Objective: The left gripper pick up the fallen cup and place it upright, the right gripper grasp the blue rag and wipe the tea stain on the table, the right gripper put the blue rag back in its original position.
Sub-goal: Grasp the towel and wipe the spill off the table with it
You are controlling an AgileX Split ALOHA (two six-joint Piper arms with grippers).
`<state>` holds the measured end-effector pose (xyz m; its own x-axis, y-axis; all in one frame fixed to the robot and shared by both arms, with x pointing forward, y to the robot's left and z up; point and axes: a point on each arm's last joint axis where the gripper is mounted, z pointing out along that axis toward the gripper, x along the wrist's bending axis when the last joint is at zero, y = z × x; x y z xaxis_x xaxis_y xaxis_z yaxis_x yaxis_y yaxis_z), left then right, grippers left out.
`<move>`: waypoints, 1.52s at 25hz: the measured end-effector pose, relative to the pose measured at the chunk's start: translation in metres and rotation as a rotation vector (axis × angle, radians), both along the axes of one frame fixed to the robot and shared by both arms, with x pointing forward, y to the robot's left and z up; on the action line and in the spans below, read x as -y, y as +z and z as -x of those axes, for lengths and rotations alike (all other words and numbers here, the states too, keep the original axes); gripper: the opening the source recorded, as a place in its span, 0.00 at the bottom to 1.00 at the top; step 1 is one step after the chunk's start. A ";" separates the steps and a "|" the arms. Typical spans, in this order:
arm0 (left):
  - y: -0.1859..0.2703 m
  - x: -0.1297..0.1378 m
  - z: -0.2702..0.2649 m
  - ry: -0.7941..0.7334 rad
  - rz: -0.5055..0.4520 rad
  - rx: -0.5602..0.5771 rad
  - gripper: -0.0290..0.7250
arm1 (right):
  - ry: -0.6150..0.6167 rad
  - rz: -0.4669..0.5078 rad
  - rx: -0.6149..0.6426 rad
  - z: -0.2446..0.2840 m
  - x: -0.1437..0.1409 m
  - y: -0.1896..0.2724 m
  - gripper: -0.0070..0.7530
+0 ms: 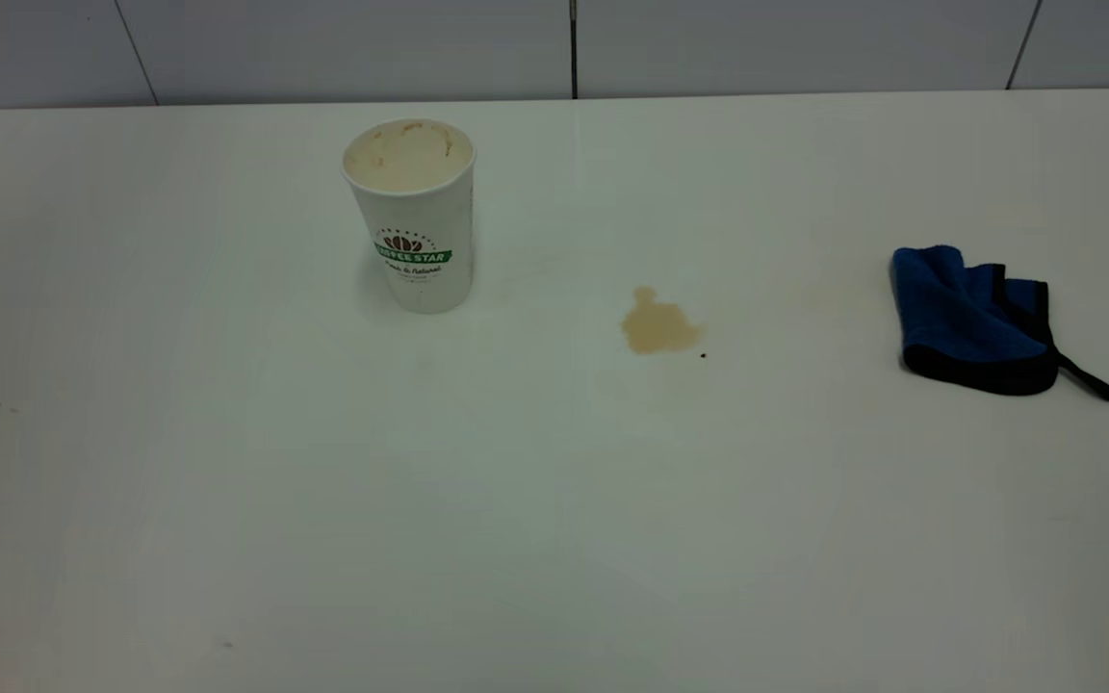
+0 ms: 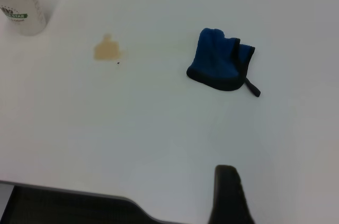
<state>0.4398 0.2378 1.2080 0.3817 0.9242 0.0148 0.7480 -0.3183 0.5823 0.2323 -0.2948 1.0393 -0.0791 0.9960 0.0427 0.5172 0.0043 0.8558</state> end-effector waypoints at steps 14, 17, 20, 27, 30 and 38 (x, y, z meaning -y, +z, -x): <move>-0.165 -0.044 0.135 0.048 -0.101 -0.244 0.63 | 0.000 0.000 0.000 0.000 0.000 0.000 0.74; -0.178 -0.048 0.150 0.048 -0.079 -0.177 0.63 | 0.000 0.000 0.000 0.000 0.000 0.000 0.74; -0.179 -0.052 0.163 0.049 -0.055 -0.103 0.63 | 0.000 0.000 0.000 0.000 0.000 0.000 0.74; -0.174 -0.059 0.187 0.055 0.003 0.081 0.63 | 0.000 0.000 0.000 0.000 0.000 0.000 0.74; -0.173 -0.062 0.197 0.122 0.019 0.145 0.63 | 0.000 0.000 0.000 0.000 0.000 0.000 0.74; -0.174 -0.063 0.211 0.344 0.018 0.246 0.63 | 0.000 0.000 0.000 0.000 0.000 0.000 0.74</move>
